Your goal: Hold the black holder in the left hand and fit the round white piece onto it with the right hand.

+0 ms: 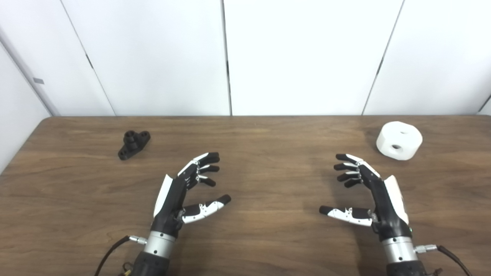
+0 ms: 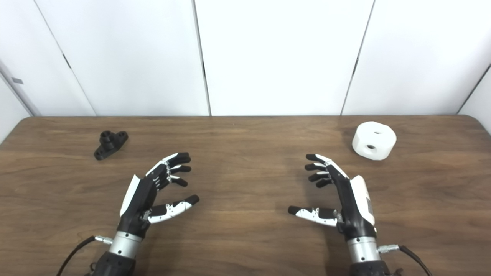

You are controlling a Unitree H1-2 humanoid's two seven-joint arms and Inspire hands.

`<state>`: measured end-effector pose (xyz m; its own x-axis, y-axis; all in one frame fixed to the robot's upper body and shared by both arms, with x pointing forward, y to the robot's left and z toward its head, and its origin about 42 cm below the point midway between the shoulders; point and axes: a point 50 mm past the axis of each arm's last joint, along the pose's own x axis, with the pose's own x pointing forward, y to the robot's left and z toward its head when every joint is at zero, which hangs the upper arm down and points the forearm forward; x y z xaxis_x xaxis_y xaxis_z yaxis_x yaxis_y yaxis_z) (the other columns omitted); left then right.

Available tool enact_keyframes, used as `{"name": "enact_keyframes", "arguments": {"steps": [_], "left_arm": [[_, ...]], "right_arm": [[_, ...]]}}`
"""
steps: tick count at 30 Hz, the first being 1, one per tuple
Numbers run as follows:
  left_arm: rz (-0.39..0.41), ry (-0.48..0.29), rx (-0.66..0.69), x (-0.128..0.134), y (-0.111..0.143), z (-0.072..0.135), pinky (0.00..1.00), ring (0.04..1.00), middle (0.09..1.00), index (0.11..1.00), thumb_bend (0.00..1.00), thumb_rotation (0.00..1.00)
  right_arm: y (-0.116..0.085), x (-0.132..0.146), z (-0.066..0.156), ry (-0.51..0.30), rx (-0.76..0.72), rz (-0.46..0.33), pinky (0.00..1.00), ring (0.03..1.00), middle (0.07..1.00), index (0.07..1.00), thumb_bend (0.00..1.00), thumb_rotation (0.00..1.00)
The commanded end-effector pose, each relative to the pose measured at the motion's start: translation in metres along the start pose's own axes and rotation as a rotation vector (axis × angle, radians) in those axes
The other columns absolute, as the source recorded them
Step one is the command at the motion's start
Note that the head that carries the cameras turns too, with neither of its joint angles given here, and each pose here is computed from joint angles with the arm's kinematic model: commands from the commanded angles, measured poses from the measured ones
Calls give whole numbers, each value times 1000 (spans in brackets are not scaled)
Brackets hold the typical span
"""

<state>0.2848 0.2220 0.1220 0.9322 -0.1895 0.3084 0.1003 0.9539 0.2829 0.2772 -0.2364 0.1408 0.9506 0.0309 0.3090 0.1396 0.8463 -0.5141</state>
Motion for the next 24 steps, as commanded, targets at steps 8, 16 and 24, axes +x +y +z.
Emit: {"name": "enact_keyframes", "arguments": {"steps": [8,16,24], "left_arm": [[-7,-6,-8,-1,-2,-3,566,750,810,818,651,0],[-23,20,-46,0,-21,-5,586,772,827,860,650,0],[-15,45,-34,5,-49,-18,603,760,808,851,674,25]], "right_arm": [[-5,10,12,-75,17,-29,531,608,693,755,717,13],[-18,8,0,-89,8,-35,508,603,686,748,728,0],[-32,8,-16,-75,-15,-54,539,612,699,763,710,0]]}}
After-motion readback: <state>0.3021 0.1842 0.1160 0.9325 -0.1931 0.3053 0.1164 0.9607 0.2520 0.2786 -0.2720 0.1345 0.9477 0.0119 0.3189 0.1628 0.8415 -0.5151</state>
